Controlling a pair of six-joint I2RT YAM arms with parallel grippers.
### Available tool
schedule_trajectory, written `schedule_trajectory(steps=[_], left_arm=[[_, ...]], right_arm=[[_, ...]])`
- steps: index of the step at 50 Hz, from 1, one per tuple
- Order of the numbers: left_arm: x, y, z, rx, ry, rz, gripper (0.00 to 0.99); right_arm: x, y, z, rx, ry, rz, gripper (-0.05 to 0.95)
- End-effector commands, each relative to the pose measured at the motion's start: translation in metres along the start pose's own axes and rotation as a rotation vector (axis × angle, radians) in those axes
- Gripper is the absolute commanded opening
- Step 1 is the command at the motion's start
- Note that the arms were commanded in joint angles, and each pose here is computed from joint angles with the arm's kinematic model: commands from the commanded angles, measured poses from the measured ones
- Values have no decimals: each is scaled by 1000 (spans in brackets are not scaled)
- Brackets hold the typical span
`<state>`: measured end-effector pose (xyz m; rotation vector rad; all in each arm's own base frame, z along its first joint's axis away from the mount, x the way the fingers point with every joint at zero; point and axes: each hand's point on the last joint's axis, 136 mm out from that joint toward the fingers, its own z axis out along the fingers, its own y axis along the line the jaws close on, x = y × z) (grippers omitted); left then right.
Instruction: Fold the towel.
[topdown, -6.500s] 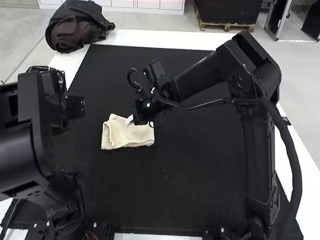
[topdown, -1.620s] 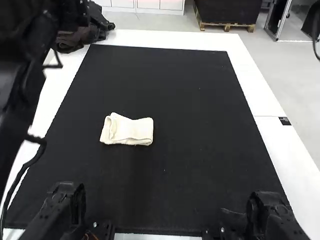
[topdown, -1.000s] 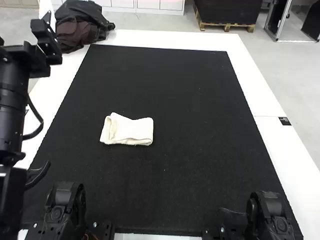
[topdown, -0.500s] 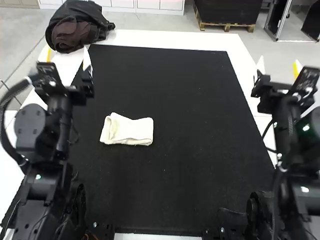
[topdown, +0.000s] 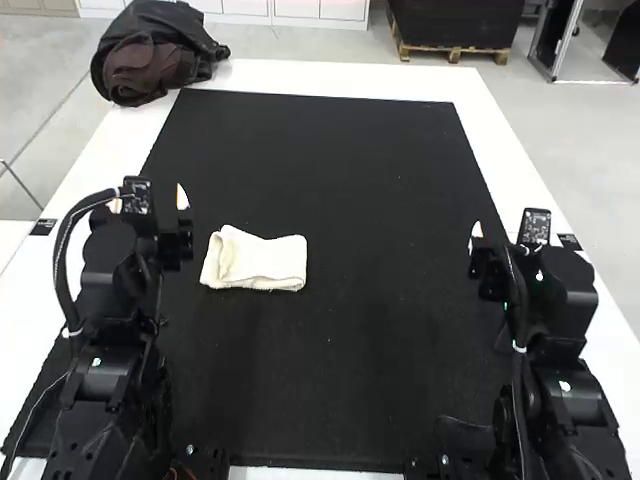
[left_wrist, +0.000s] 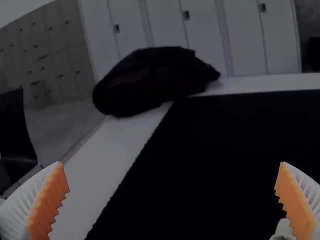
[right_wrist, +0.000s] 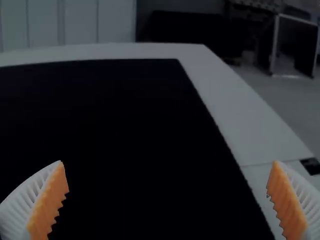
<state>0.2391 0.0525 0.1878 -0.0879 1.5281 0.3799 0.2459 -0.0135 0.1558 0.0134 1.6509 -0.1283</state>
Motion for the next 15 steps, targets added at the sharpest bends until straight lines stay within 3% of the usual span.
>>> schedule_trajectory(steps=[1,15], left_arm=[[-3,-3,-1,16,-16,-16,969],[-3,-3,-1,17,-17,-16,969]], right_arm=[[-1,10,-1,-57,-12,-14,916],[-1,9,0,-56,-12,-14,916]])
